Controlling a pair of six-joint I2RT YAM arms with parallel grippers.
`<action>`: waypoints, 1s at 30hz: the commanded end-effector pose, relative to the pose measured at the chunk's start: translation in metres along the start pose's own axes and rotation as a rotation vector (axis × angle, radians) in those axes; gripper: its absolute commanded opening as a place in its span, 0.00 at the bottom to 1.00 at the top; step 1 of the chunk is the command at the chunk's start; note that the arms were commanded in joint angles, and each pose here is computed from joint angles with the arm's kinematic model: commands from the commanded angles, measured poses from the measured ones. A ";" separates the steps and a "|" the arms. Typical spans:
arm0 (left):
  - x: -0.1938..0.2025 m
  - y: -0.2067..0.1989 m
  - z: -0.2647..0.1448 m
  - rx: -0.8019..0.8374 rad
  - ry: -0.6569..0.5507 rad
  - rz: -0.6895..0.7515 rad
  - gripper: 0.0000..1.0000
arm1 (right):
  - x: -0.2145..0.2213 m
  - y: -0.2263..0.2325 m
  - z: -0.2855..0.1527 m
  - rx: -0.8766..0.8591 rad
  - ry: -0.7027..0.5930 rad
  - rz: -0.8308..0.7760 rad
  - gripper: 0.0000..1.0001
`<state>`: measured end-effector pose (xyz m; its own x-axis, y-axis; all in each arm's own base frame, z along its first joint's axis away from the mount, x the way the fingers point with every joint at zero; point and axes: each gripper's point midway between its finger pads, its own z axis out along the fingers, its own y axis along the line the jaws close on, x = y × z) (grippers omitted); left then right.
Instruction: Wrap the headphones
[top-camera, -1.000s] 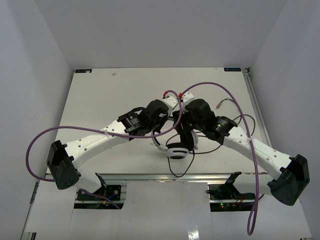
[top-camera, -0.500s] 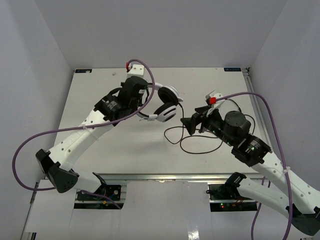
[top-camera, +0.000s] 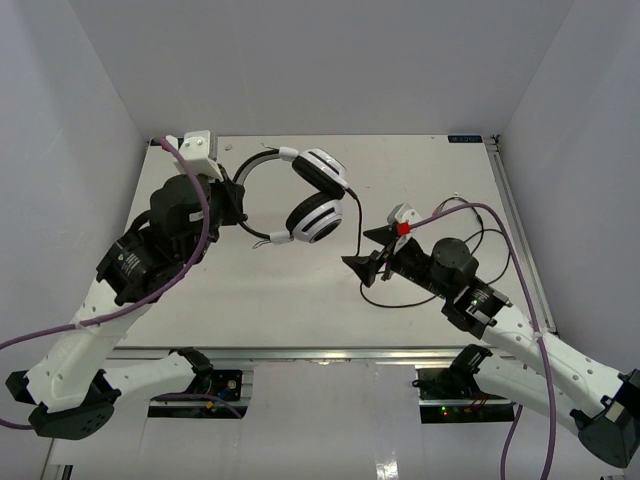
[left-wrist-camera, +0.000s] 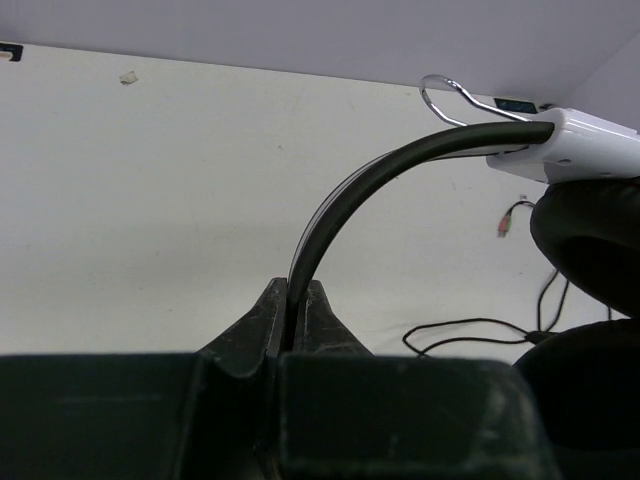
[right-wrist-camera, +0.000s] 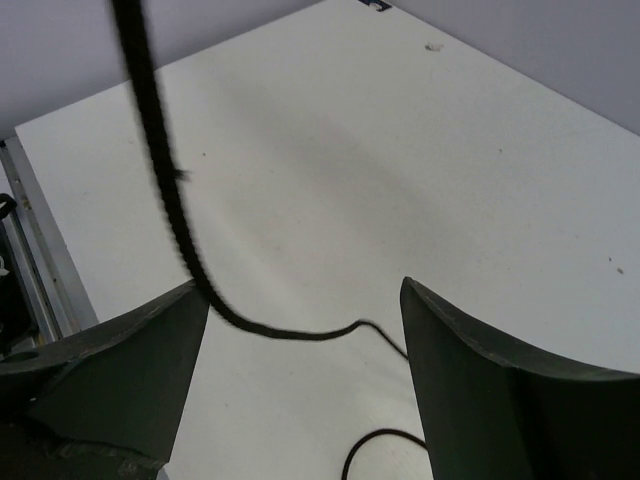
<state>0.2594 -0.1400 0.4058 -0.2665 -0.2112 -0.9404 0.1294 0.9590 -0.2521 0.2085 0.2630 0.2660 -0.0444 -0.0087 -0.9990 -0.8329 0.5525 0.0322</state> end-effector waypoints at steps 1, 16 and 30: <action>-0.023 -0.024 -0.014 0.142 -0.080 -0.164 0.00 | -0.030 0.017 0.016 -0.112 -0.180 -0.055 0.79; -0.041 -0.022 -0.035 0.189 -0.136 -0.251 0.00 | 0.036 0.036 0.025 -0.244 -0.181 -0.073 0.50; -0.040 -0.028 -0.044 0.246 -0.136 -0.295 0.00 | 0.073 0.039 0.017 -0.257 -0.156 -0.053 0.37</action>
<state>0.2355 -0.1488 0.4202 -0.2643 -0.3756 -0.8883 0.2239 0.8720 -0.4353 0.1840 0.2954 0.1753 0.0087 0.0409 -0.9991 -0.9411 0.3380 0.0057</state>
